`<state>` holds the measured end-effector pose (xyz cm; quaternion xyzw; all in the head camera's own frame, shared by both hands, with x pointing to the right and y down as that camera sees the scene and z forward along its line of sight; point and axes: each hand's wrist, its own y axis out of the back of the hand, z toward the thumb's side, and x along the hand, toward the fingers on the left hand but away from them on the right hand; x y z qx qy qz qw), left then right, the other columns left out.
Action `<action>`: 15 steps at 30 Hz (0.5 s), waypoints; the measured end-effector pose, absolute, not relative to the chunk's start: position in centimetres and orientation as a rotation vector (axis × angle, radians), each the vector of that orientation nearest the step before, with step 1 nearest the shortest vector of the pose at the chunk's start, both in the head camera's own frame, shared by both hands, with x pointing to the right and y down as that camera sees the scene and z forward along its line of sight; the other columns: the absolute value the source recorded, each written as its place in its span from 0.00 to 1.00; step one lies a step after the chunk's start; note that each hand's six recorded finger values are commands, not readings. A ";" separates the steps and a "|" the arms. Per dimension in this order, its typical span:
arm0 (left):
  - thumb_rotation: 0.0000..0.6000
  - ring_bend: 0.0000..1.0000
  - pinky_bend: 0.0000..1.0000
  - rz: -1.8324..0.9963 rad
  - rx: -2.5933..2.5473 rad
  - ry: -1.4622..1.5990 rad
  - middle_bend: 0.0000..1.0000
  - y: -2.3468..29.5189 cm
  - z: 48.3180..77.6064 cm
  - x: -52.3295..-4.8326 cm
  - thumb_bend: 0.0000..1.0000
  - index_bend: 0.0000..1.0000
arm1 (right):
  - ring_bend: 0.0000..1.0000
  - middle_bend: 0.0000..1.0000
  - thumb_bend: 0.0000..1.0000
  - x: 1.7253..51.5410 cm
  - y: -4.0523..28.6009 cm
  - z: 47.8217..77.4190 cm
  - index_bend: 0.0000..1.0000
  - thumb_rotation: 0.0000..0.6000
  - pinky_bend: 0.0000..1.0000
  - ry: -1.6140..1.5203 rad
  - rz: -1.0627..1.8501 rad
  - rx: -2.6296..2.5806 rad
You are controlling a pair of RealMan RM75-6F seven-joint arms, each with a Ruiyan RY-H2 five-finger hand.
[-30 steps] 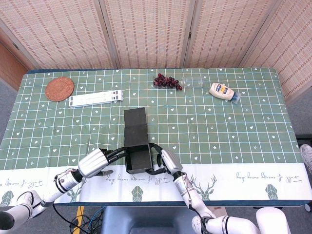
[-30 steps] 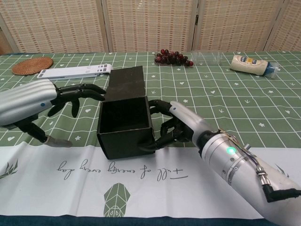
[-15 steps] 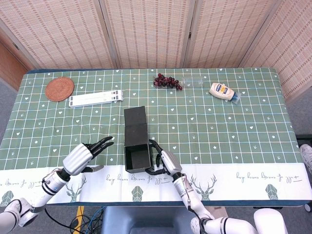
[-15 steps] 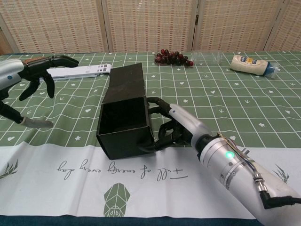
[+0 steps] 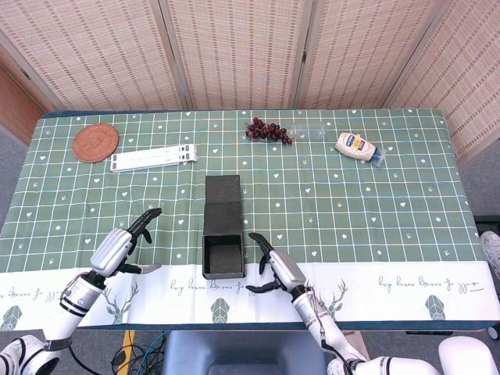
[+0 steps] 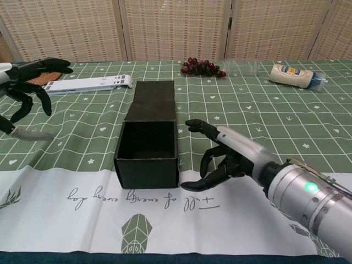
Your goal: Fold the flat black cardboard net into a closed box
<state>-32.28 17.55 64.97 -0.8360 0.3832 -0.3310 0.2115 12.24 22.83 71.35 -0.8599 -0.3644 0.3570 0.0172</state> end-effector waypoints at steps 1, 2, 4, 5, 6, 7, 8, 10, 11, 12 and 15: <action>1.00 0.45 0.76 -0.933 -2.346 1.088 0.08 17.6 65.0 -32.3 0.10 0.02 | 0.56 0.00 0.07 12.7 22.8 71.0 0.00 1.00 1.00 -1.135 1.112 -2.668; 1.00 0.45 0.76 -0.943 -2.365 1.103 0.07 17.6 65.0 -32.3 0.10 0.02 | 0.56 0.00 0.06 13.0 22.8 70.7 0.00 1.00 1.00 -1.134 1.109 -2.666; 1.00 0.46 0.77 -0.967 -2.412 1.131 0.06 17.8 65.2 -32.4 0.10 0.00 | 0.56 0.00 0.06 13.5 22.7 69.8 0.00 1.00 1.00 -1.120 1.090 -2.657; 1.00 0.46 0.77 -0.975 -2.432 1.141 0.05 17.9 65.3 -32.4 0.10 0.00 | 0.56 0.00 0.06 13.8 22.5 69.2 0.00 1.00 1.00 -1.106 1.071 -2.648; 1.00 0.46 0.77 -0.983 -2.452 1.152 0.04 18.0 65.3 -32.4 0.10 0.00 | 0.56 0.00 0.06 13.9 22.3 68.6 0.00 1.00 1.00 -1.096 1.055 -2.643; 1.00 0.47 0.77 -0.993 -2.481 1.166 0.02 18.2 65.5 -32.4 0.10 0.00 | 0.56 0.00 0.06 14.1 22.0 68.0 0.00 1.00 1.00 -1.089 1.038 -2.639; 1.00 0.47 0.78 -1.001 -2.504 1.178 0.02 18.3 65.6 -32.3 0.10 0.00 | 0.56 0.00 0.06 14.3 21.6 67.2 0.00 1.00 1.00 -1.080 1.015 -2.631; 1.00 0.47 0.79 -1.019 -2.563 1.207 0.00 18.7 65.9 -32.2 0.10 0.00 | 0.56 0.00 0.06 14.8 20.6 65.9 0.00 1.00 1.00 -1.073 0.978 -2.606; 1.00 0.48 0.80 -1.031 -2.588 1.217 0.00 18.9 66.1 -32.2 0.10 0.00 | 0.56 0.00 0.06 15.1 19.7 64.9 0.00 1.00 1.00 -1.072 0.952 -2.580; 1.00 0.48 0.80 -1.046 -2.609 1.221 0.00 19.1 66.3 -32.1 0.10 0.00 | 0.56 0.00 0.06 15.4 19.0 64.1 0.00 1.00 1.00 -1.073 0.931 -2.559; 1.00 0.48 0.81 -1.099 -2.659 1.209 0.00 20.0 67.3 -31.7 0.10 0.00 | 0.56 0.00 0.06 15.8 16.4 61.6 0.00 1.00 1.00 -1.089 0.865 -2.485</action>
